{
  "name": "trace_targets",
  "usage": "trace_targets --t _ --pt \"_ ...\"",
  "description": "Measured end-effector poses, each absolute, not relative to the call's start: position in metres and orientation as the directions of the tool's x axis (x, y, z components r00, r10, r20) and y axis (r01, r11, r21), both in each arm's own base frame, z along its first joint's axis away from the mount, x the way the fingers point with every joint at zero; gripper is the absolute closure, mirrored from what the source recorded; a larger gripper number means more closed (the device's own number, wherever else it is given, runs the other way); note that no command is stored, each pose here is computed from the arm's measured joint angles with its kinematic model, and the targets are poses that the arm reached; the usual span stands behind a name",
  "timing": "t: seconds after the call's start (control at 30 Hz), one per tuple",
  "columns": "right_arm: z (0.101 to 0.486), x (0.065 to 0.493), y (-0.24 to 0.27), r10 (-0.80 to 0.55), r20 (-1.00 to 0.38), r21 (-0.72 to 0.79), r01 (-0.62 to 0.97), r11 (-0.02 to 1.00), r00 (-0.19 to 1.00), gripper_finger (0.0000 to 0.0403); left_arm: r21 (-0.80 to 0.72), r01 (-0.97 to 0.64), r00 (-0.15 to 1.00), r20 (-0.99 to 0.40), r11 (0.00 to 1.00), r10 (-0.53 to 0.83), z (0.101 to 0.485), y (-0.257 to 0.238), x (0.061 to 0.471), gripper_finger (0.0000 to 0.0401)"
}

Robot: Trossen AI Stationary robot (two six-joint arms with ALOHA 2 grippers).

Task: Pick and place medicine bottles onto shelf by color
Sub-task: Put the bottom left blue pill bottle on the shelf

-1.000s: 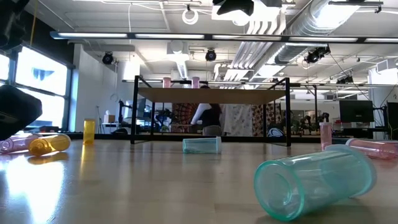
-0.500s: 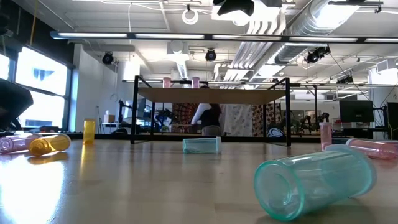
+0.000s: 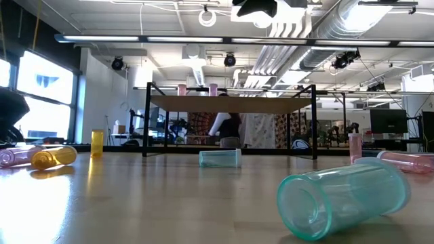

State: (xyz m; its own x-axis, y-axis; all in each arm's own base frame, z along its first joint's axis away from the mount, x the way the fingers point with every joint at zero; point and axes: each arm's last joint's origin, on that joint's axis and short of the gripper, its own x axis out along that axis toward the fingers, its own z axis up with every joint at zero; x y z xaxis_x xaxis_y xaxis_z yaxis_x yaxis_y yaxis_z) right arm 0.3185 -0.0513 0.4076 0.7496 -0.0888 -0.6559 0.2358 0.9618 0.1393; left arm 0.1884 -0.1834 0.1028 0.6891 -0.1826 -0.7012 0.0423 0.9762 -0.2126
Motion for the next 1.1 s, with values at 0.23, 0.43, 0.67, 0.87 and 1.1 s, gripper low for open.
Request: trace_targets --t 0.23,0.43,0.67,0.87,1.1 --pt "0.408 0.319 -0.051 -0.088 -0.656 0.139 0.235 0.962 0.75 0.0237 -0.242 0.052 0.658 -0.721 0.969 -0.216 0.102 -0.184 0.187 0.0261" --pt "0.408 0.319 -0.051 -0.089 -0.656 0.139 0.235 0.962 0.75 0.0237 -0.246 0.054 0.649 -0.728 0.968 -0.221 0.101 -0.184 0.187 0.027" --pt "0.408 0.319 -0.051 -0.089 -0.656 0.139 0.236 0.962 0.75 0.0237 -0.255 0.06 0.641 -0.732 0.965 -0.233 0.101 -0.184 0.187 0.0297" --pt "0.408 0.319 -0.051 -0.089 -0.656 0.139 0.236 0.962 0.75 0.0237 -0.28 0.058 0.637 -0.729 0.958 -0.251 0.102 -0.183 0.189 0.0308" --pt "0.408 0.319 -0.05 -0.082 -0.656 0.142 0.229 0.963 0.751 0.0237 -0.355 0.046 0.662 -0.689 0.934 -0.295 0.106 -0.177 0.202 0.0307"
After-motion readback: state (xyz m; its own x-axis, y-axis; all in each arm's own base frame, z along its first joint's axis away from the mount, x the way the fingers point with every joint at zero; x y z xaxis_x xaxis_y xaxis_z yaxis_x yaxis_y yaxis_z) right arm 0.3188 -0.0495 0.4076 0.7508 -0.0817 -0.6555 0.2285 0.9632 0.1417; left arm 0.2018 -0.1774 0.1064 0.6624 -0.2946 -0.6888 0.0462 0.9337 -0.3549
